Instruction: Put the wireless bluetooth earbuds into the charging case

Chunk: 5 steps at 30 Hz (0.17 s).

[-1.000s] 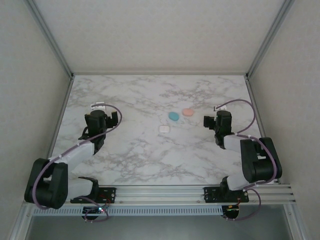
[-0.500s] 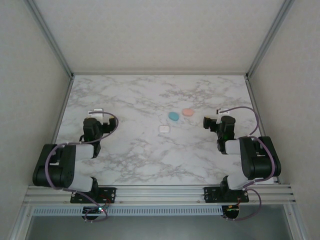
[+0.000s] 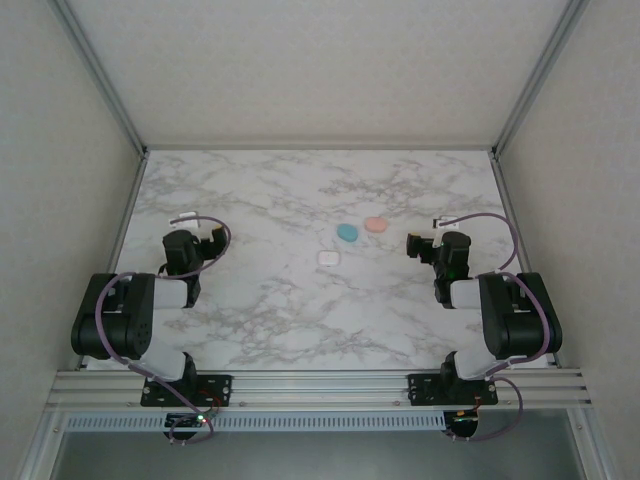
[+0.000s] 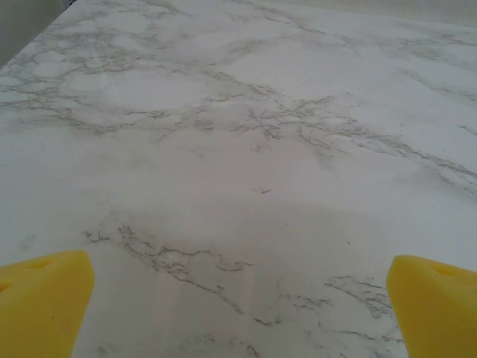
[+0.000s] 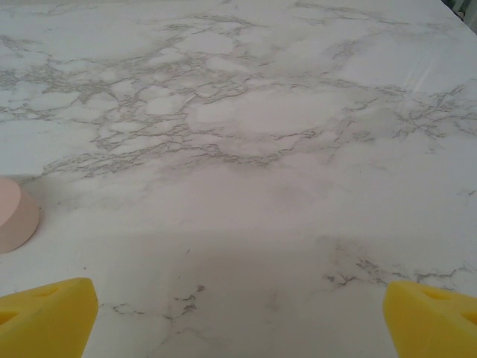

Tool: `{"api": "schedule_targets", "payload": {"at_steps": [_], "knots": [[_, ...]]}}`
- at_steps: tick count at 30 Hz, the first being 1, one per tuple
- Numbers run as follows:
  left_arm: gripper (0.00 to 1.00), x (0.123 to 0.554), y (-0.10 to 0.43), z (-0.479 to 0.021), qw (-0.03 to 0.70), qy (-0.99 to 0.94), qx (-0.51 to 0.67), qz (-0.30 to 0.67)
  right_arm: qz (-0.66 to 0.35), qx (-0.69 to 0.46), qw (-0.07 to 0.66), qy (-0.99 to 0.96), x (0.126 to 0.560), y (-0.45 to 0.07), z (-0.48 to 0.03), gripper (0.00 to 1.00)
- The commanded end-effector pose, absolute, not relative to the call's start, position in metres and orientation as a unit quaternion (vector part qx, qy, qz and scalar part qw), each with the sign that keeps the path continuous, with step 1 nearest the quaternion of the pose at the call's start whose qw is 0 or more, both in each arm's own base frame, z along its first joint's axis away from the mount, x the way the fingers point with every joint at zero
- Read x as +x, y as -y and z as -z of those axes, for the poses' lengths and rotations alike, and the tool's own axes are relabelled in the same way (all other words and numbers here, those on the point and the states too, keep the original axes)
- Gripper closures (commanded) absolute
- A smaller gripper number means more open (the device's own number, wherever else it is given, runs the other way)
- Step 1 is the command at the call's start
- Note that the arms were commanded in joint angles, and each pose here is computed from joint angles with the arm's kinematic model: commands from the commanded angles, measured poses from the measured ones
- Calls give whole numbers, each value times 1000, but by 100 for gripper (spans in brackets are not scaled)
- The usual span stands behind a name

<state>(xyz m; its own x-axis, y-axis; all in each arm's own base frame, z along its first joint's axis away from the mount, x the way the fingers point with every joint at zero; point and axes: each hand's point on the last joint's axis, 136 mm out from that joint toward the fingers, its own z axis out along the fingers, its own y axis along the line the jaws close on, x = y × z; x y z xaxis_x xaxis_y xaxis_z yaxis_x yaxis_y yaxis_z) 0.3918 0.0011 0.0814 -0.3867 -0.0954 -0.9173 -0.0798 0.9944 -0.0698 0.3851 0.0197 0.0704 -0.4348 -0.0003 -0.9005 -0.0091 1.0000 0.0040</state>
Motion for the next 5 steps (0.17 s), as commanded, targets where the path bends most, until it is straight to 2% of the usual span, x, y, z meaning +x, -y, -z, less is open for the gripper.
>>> {"api": "schedule_targets", "payload": {"at_steps": [1,5], "knots": [[0,398,-1,-90,560,-826,-58,7,-2,6,550,-835,393,-17,-82,1],[0,397,0,-89,560,-827,-57,8,-2,5,551,-835,393,-17,-82,1]]}}
